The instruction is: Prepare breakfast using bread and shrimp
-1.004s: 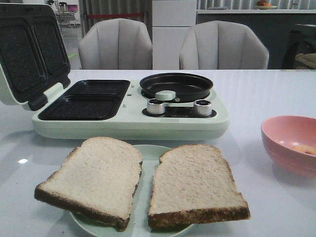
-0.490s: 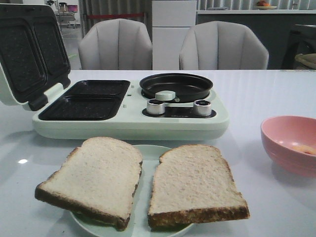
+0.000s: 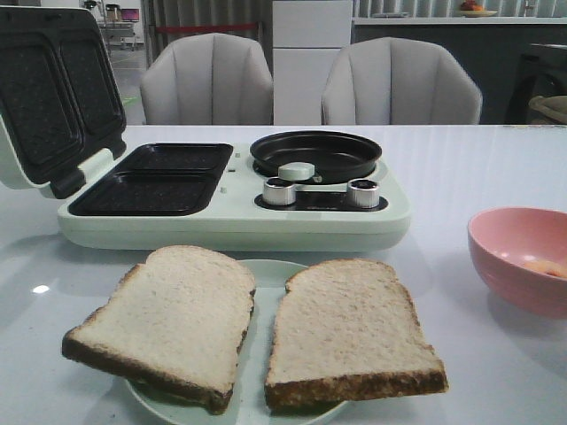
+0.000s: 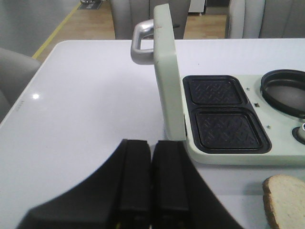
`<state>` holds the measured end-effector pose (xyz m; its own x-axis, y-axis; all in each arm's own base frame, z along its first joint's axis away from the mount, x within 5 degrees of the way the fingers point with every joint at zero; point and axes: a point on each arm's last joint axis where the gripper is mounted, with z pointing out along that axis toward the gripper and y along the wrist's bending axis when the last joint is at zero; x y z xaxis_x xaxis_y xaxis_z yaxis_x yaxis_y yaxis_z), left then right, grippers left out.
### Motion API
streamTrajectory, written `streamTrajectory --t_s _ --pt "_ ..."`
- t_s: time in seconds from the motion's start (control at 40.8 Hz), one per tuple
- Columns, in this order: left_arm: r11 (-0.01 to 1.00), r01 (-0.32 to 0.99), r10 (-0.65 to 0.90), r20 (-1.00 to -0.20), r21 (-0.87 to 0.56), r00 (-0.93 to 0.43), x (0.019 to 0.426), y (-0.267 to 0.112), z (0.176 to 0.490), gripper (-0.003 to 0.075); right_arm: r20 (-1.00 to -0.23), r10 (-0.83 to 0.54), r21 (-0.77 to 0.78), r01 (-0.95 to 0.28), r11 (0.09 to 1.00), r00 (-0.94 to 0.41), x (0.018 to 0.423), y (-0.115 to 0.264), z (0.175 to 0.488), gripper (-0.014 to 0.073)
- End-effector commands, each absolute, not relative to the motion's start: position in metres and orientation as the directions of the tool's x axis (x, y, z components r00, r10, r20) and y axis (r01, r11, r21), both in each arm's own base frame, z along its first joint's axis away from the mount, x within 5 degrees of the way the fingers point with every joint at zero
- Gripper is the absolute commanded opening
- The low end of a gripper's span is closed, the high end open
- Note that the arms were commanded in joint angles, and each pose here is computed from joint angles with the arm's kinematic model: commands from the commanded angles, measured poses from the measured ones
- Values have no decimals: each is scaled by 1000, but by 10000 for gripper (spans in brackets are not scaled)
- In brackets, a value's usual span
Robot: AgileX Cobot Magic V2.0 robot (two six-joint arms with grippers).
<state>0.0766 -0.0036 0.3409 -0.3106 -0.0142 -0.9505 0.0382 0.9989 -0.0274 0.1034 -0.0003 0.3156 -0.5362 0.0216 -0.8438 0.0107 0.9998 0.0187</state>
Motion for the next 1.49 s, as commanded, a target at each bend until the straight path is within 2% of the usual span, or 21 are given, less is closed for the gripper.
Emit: streamTrajectory --t_s 0.0,0.098,0.171,0.269,0.343,0.392,0.441,0.563,0.661,0.808,0.906,1.102,1.2,1.322,1.396,1.469 --pt "997 47 -46 -970 -58 -237 84 -5 354 102 -868 16 13 10 1000 -496 116 -1 326 35" --pt "997 46 -47 -961 -62 -272 88 -6 351 103 -843 17 13 10 1000 -537 123 -1 320 51" --pt "997 44 -45 -952 -62 -304 90 -6 348 145 -827 17 14 11 1000 -562 127 -1 317 139" --pt "998 41 -40 -939 -57 -342 94 -6 344 330 -820 18 14 11 1000 -573 132 -1 315 375" --pt "998 51 -3 -935 -23 -354 97 -6 343 502 -824 18 14 11 1000 -566 133 -1 315 499" --pt "998 59 -2 -934 -25 -357 99 -7 343 576 -828 18 14 11 1000 -560 133 -1 316 546" --pt "997 82 16 -934 -14 -356 102 -9 342 606 -828 18 15 11 1000 -560 133 -1 316 561" --pt "976 210 136 -929 65 -343 106 -20 341 592 -829 18 15 11 1000 -559 133 -1 316 557" --pt "912 372 284 -919 171 -274 106 -35 338 568 -829 18 15 11 1000 -559 133 -1 316 557" --pt "720 607 501 -857 336 -120 99 -60 313 526 -828 18 15 11 1000 -560 133 -1 316 557" --pt "544 715 636 -772 439 -10 93 -76 288 506 -828 18 15 11 1000 -560 133 -1 316 557" --pt "242 793 814 -561 559 147 95 -104 256 506 -828 18 15 11 1000 -560 133 -1 316 557" --pt "162 787 865 -469 595 177 101 -120 243 506 -828 18 15 11 1000 -560 133 -1 316 557" --pt "17 740 909 -318 673 268 108 -142 226 506 -828 18 15 11 1000 -560 133 -1 316 557" --pt "-25 701 928 -245 712 281 114 -152 216 506 -828 18 15 11 1000 -560 133 -1 316 557" --pt "-35 685 940 -210 727 271 120 -160 206 506 -828 18 15 11 1000 -560 133 -1 316 557"
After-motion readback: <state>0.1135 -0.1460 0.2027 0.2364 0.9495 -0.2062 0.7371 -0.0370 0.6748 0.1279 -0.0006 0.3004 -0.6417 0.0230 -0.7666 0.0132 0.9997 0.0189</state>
